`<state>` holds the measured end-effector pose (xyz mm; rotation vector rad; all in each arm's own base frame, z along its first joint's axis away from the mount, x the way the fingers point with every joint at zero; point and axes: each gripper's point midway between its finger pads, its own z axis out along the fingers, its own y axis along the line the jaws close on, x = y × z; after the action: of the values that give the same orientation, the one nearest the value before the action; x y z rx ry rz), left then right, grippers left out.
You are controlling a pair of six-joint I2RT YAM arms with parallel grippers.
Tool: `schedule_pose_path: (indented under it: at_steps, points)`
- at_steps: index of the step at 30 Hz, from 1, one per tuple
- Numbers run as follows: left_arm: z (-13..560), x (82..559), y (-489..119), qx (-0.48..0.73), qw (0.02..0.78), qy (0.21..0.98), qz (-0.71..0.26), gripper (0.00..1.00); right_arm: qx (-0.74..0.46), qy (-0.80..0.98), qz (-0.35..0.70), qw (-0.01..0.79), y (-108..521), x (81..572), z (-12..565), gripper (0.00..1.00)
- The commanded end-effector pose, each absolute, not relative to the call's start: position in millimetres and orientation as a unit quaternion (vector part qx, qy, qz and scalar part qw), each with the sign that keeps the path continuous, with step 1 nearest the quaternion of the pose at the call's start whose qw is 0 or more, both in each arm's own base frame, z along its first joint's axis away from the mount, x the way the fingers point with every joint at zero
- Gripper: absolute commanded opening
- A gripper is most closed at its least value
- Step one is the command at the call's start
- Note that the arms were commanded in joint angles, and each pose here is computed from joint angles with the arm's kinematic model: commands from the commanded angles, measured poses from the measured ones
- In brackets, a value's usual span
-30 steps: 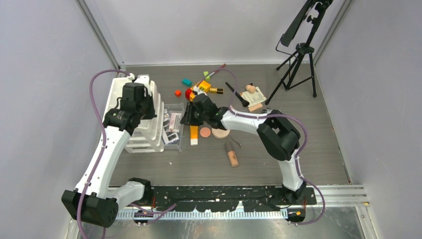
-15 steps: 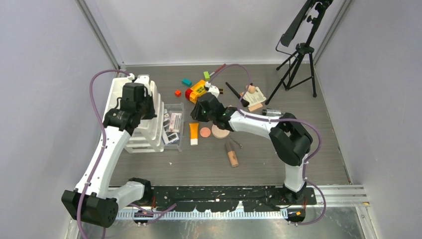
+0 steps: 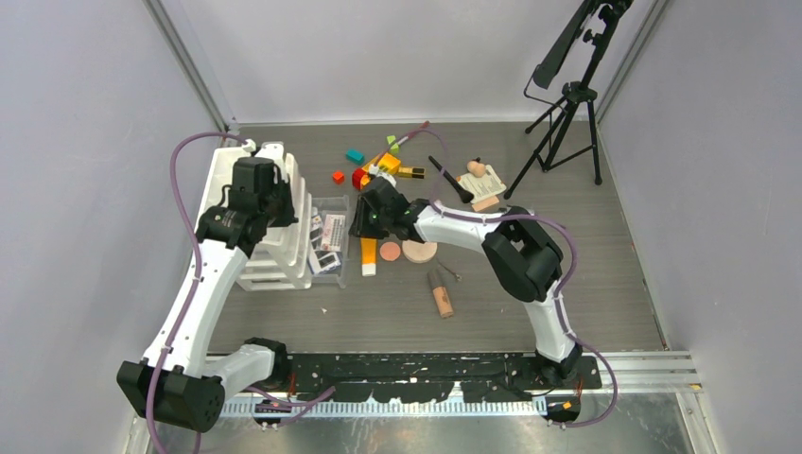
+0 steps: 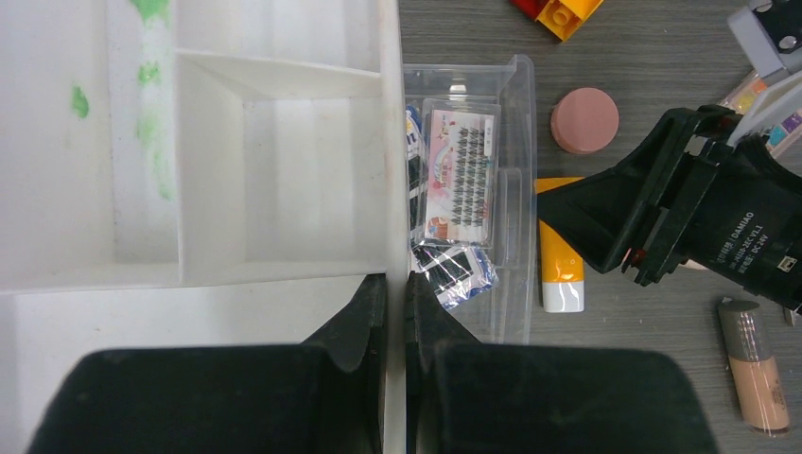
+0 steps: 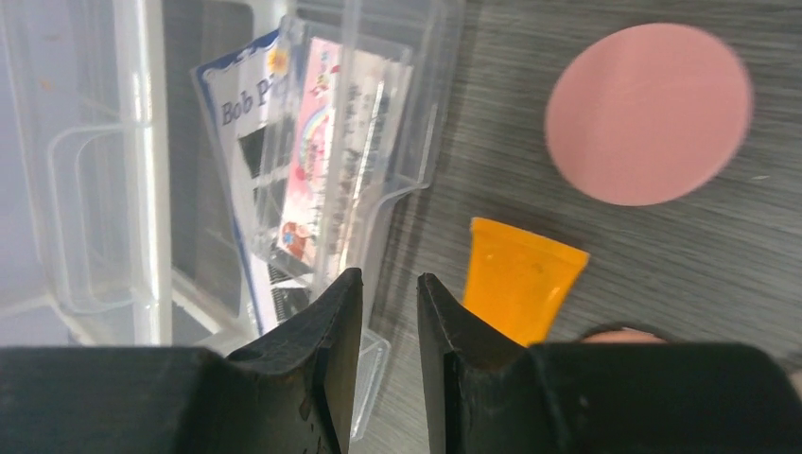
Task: Organize the makeup
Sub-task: Close the drawer in the storage box.
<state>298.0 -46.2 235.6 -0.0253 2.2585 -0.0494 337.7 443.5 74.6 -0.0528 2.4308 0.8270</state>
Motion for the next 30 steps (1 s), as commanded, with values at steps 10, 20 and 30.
schedule_pose_path:
  at_steps: [10,20,30]
  points:
    - [281,317,-51,-0.016,0.510,0.859,-0.042,0.00,-0.092,0.861,0.448,0.224,506,309,117,0.33]
    - [281,317,-53,-0.013,0.509,0.859,-0.046,0.00,-0.091,0.843,0.463,0.258,506,314,130,0.34]
    - [280,316,-53,-0.013,0.509,0.860,-0.048,0.00,-0.074,0.840,0.480,0.243,522,320,126,0.34]
